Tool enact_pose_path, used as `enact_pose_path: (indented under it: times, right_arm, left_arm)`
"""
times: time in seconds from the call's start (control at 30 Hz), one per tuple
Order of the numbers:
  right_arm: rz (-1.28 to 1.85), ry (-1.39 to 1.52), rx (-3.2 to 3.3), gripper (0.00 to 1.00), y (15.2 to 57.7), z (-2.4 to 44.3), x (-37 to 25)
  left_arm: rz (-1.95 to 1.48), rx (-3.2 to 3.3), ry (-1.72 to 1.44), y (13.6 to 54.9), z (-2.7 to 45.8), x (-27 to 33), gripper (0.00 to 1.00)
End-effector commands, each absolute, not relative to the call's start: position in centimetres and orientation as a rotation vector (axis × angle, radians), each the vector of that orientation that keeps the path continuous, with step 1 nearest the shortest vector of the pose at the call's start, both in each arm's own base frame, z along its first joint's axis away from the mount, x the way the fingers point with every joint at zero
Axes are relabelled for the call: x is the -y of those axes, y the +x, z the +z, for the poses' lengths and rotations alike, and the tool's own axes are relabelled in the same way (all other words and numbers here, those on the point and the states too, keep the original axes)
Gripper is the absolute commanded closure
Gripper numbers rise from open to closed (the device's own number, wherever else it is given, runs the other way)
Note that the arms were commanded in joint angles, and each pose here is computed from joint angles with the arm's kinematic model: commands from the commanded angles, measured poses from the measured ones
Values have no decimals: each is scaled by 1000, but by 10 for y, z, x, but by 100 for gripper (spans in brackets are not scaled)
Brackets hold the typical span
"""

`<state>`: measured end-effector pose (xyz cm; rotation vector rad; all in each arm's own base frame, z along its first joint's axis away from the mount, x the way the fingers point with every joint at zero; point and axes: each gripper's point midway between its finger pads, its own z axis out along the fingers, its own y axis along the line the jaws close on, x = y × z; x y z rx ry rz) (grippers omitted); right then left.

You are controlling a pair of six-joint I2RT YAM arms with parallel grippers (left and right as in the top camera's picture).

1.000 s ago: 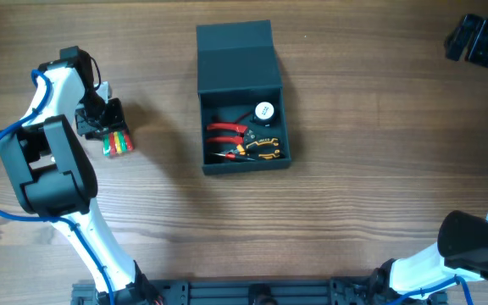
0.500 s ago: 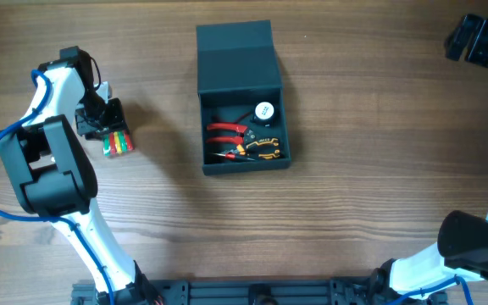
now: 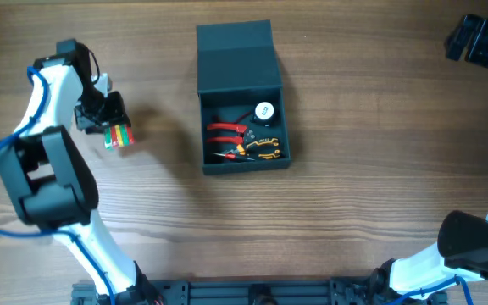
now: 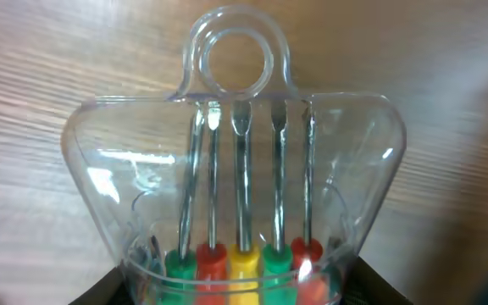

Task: Pack container
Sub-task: 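Lower the left gripper and grasp the screwdriver pack by its top, then carry the screwdriver pack into the box and release it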

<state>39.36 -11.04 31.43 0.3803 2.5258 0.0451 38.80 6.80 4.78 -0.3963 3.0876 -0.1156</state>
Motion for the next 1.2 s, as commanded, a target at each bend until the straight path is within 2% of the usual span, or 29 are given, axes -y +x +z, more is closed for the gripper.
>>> enact_pose_path:
  times: [0.0,0.2,0.3,0.4,0.53,0.63,0.73,0.77,0.8,0.9,1.17]
  right_arm:
    - [42,354,-2500,0,386,326,105]
    - [42,354,-2500,0,386,326,105]
    - [43,354,-2500,0,386,326,105]
    - [42,354,-2501,0,386,326,105]
    - [42,354,-2500,0,386,326,105]
    - [42,354,-2501,0,386,326,105]
    - [42,354,-2501,0,386,326,105]
    - [42,354,-2501,0,386,326,105]
    - [42,354,-2500,0,386,326,105]
    - [42,354,-2500,0,386,326,105]
    - [42,354,-2500,0,386,326,105]
  left_arm:
    - [-135,-2871,-278,414,130,-36,95]
    - [-107,-2689,129,425,205,32,96]
    - [-77,-2551,560,422,233,87,96]
    - [27,-2379,1001,415,239,137,96]
    - [57,-2168,1408,403,229,194,96]
    - [52,-2090,1562,394,216,224,96]
    - [37,-2089,1641,388,196,238,96]
    - [-7,-2119,1682,386,176,245,95]
    - [-57,-2157,1716,383,157,248,89]
    - [-87,-2229,1766,378,128,247,88]
    - [-122,-2358,1854,370,74,242,82]
